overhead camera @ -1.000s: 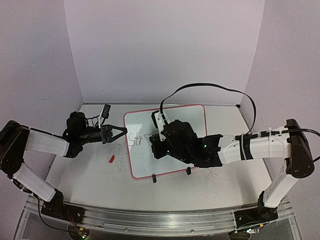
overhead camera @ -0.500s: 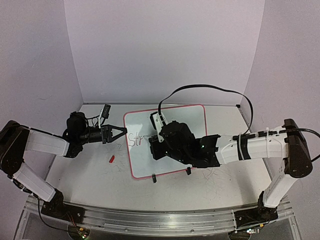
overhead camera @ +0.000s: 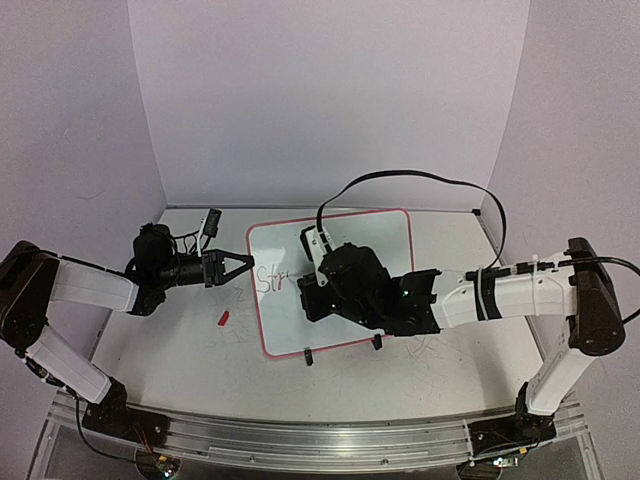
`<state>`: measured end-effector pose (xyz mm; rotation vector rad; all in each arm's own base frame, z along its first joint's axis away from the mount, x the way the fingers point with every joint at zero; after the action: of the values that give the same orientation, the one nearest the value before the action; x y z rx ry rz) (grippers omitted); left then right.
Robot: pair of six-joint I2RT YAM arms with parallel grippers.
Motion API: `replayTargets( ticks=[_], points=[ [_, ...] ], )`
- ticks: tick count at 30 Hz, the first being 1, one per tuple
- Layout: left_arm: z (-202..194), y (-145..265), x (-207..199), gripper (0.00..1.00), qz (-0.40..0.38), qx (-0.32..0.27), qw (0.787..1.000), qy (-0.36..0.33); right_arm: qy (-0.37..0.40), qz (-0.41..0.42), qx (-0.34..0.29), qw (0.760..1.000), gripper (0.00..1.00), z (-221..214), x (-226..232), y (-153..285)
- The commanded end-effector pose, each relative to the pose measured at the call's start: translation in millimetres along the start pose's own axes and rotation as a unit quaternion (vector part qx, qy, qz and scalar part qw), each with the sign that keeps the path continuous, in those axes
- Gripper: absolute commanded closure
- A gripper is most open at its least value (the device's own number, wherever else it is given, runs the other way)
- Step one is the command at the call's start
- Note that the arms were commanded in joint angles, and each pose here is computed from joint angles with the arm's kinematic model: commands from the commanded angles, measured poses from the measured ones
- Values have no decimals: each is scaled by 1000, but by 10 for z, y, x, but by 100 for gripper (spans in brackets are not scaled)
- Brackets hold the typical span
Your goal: Write a sentence on the whiteboard
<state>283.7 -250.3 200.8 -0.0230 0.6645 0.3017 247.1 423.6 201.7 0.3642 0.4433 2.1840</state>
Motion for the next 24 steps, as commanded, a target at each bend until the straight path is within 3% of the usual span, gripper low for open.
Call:
replayTargets(
  ticks=[1, 24],
  points=[
    [157, -42, -174, 100, -27, -7, 999, -28, -5, 3, 10, 1000, 100, -31, 28, -38],
    [155, -41, -180, 100, -28, -6, 999, -28, -7, -2, 37, 999, 100, -202, -25, -15]
  ],
)
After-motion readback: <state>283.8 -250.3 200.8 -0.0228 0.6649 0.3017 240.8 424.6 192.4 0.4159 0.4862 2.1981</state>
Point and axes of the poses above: each gripper's point midway between its finger pads, its own y axis back along the fingers, its own x axis along the line the jaws close on, z = x × y, the point moved 2 cm from there along y, back along the fingers, and after that the axes turned 1 degree about y, right-handed, at the moved point
